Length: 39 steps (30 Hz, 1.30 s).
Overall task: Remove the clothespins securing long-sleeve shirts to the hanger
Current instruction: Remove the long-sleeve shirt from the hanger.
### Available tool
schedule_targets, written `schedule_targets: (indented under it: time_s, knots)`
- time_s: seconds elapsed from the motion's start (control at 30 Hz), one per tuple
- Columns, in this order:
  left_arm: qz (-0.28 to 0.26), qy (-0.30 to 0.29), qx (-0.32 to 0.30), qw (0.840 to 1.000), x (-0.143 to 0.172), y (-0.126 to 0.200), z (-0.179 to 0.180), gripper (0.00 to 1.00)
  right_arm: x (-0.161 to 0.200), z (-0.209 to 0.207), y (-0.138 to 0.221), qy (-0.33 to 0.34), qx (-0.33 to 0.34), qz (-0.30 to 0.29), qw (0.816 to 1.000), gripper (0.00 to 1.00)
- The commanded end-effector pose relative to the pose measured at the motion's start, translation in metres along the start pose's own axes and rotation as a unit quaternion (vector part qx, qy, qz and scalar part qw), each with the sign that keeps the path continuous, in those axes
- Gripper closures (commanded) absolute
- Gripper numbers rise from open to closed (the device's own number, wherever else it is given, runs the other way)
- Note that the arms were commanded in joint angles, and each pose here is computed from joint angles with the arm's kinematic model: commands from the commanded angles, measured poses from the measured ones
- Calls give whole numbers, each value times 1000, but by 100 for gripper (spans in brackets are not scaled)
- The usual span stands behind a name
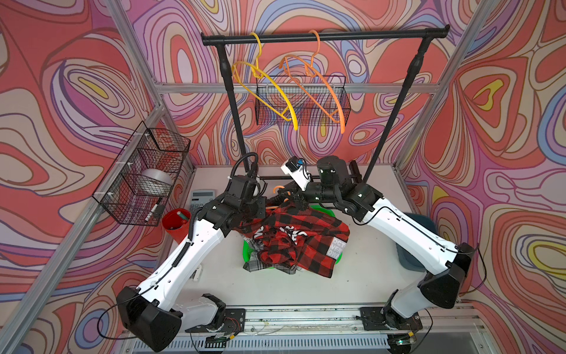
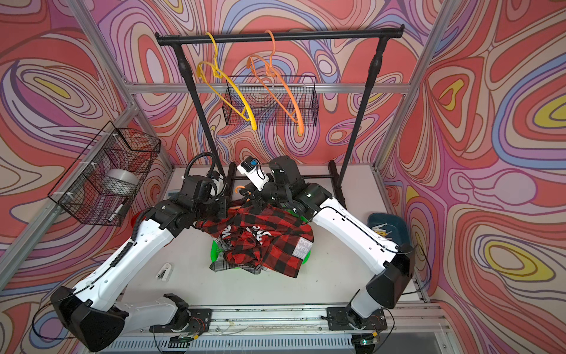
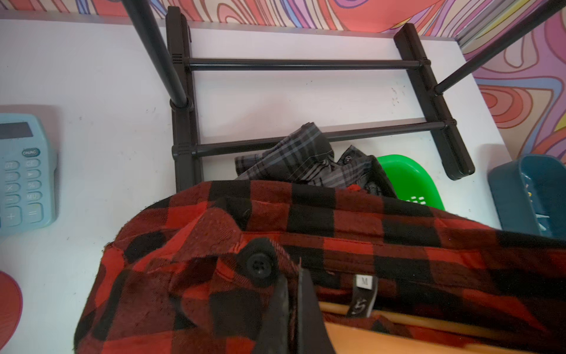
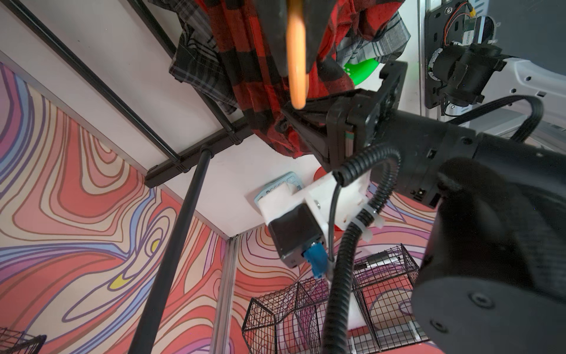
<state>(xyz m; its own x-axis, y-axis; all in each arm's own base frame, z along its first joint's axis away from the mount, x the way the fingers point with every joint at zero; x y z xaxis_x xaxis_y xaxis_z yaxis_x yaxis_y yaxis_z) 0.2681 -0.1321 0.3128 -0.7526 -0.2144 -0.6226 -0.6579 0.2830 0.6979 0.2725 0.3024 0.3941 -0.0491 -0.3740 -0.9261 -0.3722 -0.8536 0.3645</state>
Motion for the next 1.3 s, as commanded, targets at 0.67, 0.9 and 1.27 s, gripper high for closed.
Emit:
schedule_targets:
  time_s: [0.67, 0.9, 1.27]
  knots:
    - [38, 112, 28, 993, 47, -13, 60, 100, -40, -6, 49, 31, 102, -73, 992, 100]
    - [46, 132, 70, 988, 58, -17, 58, 100, -39, -3, 40, 24, 71, -81, 994, 100]
    - [14, 239, 134, 961, 16, -15, 104, 100, -36, 7, 44, 18, 16, -76, 997, 100]
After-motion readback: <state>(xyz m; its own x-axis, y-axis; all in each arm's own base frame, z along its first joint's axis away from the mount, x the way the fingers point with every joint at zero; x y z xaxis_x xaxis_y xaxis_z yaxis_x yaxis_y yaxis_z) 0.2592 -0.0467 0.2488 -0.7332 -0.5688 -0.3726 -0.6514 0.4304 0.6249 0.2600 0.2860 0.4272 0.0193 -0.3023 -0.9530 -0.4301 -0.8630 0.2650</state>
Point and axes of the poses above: each gripper's point midway between its finger pads, its own y axis back along the fingers, its own z axis along the line the jaws close on, x = y × z, the point moved 8 cm from there along y, back along the fingers, and after that the axes turned 10 degrees about y, right-handed, at the moved point
